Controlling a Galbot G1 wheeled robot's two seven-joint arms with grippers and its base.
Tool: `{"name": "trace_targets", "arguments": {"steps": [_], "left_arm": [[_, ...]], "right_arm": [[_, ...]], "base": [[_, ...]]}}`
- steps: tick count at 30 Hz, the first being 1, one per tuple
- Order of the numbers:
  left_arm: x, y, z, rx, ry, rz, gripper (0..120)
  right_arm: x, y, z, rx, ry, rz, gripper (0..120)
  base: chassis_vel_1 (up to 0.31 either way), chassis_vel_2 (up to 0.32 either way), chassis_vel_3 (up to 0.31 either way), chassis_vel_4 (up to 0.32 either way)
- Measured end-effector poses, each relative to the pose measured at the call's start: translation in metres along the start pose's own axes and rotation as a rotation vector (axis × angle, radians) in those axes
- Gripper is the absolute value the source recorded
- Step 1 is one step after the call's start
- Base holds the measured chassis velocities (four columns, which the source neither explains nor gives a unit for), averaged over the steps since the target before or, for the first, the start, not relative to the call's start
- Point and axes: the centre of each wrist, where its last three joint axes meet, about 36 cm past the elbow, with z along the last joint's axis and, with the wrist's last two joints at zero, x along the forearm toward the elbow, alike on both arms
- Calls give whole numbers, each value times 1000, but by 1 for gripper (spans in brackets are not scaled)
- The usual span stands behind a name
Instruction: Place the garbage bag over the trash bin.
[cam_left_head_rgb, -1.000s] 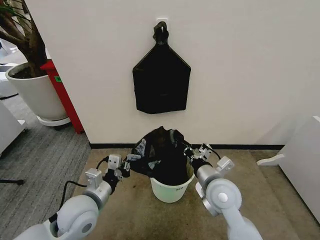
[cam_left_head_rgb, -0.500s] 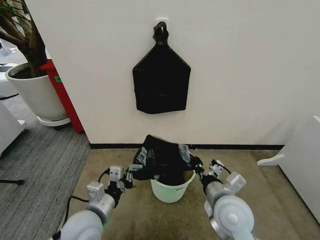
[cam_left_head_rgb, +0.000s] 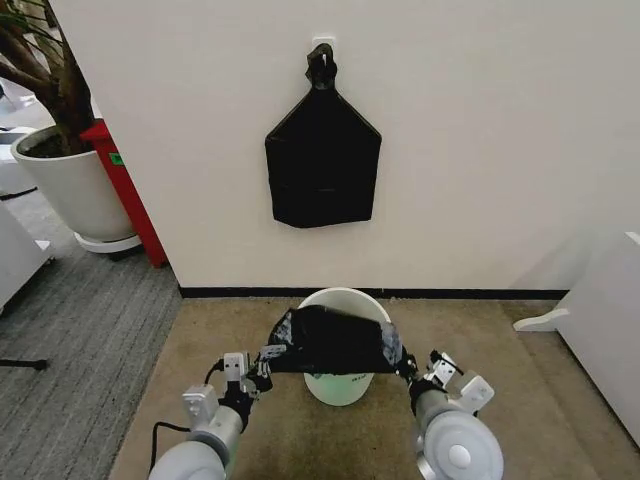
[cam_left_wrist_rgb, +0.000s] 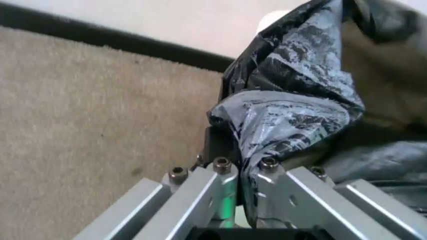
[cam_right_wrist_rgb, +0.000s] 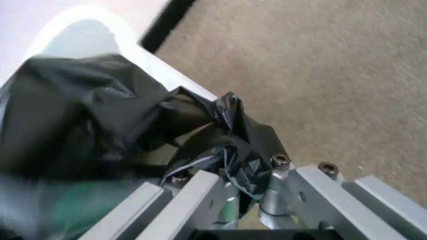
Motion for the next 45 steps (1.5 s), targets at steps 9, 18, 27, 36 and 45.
{"name": "trace_targets", "arguments": {"steps": [9,18,27,36,45], "left_arm": [[-30,-2,35,-1,15,10,0],[-32,-4,27,-47,-18,40,0],[-50,21,14,-39,-12,2,0],[-68,13,32,-34,43,20,0],[-38,13,28,-152,5,35,16]], "right_arm": [[-37,-14,4,-2,-34,-8,0],[-42,-3,-7,2,-72,-65,0],[-68,2,-11,38,-23,-84,0],[-78,-2,-12,67,2,-108,0],[-57,-11,-4,186,-9,-92,19]], "base": [[0,0,0,0],[0,0,0,0],[0,0,0,0],[0,0,0,0],[0,0,0,0]]}}
